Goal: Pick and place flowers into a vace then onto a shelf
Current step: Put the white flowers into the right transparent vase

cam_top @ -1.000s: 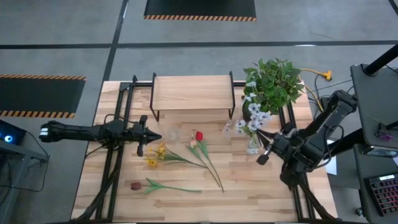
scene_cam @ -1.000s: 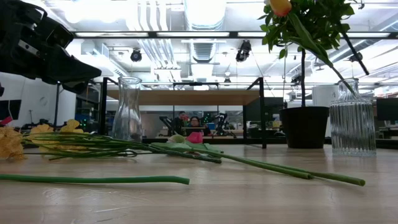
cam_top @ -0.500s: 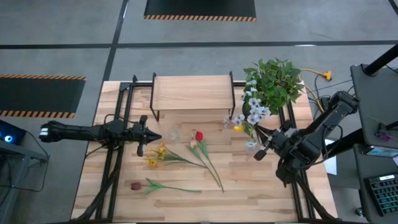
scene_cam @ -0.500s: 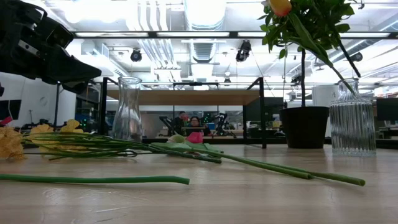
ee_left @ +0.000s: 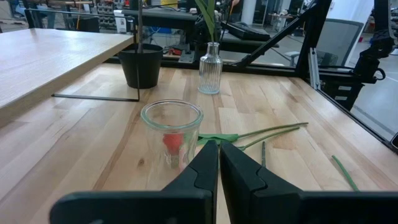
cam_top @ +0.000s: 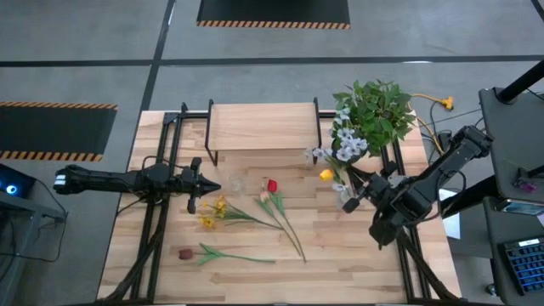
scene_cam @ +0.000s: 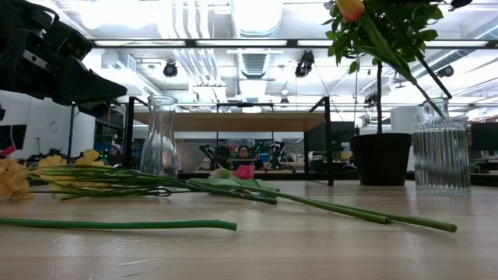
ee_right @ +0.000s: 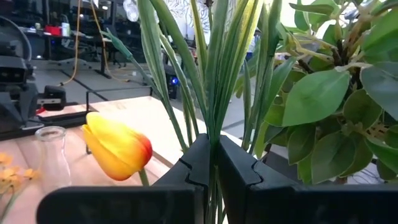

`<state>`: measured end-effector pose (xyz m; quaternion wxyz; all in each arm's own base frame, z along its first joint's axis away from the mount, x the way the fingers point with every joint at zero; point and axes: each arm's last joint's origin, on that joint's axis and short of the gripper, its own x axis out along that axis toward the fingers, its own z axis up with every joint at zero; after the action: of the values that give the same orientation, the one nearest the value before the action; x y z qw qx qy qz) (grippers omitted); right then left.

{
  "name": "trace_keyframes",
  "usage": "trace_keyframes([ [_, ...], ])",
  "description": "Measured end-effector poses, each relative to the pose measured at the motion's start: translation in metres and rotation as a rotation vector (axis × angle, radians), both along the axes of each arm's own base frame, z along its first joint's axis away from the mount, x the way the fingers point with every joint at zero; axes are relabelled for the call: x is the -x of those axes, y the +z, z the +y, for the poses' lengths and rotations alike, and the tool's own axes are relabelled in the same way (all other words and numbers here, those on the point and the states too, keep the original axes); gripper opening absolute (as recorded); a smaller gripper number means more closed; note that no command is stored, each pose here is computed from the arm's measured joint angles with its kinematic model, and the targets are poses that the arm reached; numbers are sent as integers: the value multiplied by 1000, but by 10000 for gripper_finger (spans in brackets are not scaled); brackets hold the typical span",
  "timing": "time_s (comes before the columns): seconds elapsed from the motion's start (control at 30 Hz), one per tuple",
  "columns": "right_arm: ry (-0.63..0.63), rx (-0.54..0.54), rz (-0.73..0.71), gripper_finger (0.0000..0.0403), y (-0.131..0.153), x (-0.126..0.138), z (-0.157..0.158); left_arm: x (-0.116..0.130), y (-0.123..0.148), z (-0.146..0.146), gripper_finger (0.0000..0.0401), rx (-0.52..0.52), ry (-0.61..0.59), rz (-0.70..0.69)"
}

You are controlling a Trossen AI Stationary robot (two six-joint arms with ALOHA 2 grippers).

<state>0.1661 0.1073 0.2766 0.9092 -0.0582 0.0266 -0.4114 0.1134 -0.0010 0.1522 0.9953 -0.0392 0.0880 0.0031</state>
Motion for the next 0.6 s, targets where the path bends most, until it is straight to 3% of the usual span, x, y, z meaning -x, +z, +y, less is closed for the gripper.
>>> trace_keyframes([
  [0.6, -7, -23, -27, 13, 12, -1, 0, 0, 0, 0, 0, 0, -1, 0],
])
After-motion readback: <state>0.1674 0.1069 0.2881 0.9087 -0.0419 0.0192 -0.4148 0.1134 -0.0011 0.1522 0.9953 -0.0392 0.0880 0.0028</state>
